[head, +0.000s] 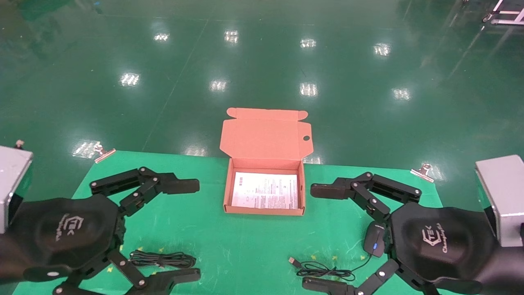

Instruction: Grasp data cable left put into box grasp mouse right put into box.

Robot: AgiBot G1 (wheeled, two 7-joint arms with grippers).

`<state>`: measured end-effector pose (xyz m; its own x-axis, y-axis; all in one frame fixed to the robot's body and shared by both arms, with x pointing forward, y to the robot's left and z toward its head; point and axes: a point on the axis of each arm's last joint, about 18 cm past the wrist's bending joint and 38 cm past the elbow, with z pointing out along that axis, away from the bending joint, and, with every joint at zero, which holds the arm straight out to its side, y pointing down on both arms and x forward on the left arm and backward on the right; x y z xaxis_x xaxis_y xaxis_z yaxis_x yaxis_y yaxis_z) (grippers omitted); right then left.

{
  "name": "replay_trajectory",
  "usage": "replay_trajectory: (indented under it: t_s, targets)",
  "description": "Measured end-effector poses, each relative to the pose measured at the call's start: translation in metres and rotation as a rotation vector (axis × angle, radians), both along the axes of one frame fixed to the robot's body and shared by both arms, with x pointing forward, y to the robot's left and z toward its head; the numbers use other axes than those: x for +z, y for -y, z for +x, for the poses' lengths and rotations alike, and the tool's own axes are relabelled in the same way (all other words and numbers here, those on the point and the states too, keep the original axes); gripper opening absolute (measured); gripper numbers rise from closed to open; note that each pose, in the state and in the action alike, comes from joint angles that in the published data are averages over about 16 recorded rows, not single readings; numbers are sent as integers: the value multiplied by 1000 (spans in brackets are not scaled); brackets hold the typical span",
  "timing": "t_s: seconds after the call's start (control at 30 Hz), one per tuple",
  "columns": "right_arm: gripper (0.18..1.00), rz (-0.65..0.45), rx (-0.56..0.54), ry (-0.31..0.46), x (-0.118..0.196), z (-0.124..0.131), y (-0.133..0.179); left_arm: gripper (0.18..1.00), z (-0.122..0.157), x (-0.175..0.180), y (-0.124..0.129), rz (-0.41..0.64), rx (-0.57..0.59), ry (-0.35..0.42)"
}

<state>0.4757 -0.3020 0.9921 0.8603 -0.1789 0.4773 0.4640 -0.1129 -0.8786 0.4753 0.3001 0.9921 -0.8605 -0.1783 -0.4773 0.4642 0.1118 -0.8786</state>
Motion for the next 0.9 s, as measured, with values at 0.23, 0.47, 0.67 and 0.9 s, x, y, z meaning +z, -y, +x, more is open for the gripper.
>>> replay_trajectory:
  t_s: [0.23, 0.47, 0.67, 0.9]
  targets:
    - [1001, 0, 0, 0, 0, 0, 0, 1001, 0, 0, 0, 0, 0, 0]
    - [1001, 0, 0, 0, 0, 0, 0, 1001, 0, 0, 0, 3, 1, 2]
    - [1001, -14, -10, 6, -1, 1, 1, 1001, 2, -3, 2, 44, 9, 2]
    - [1001, -116, -47, 40, -7, 4, 2, 1001, 11, -14, 8, 179, 48, -2]
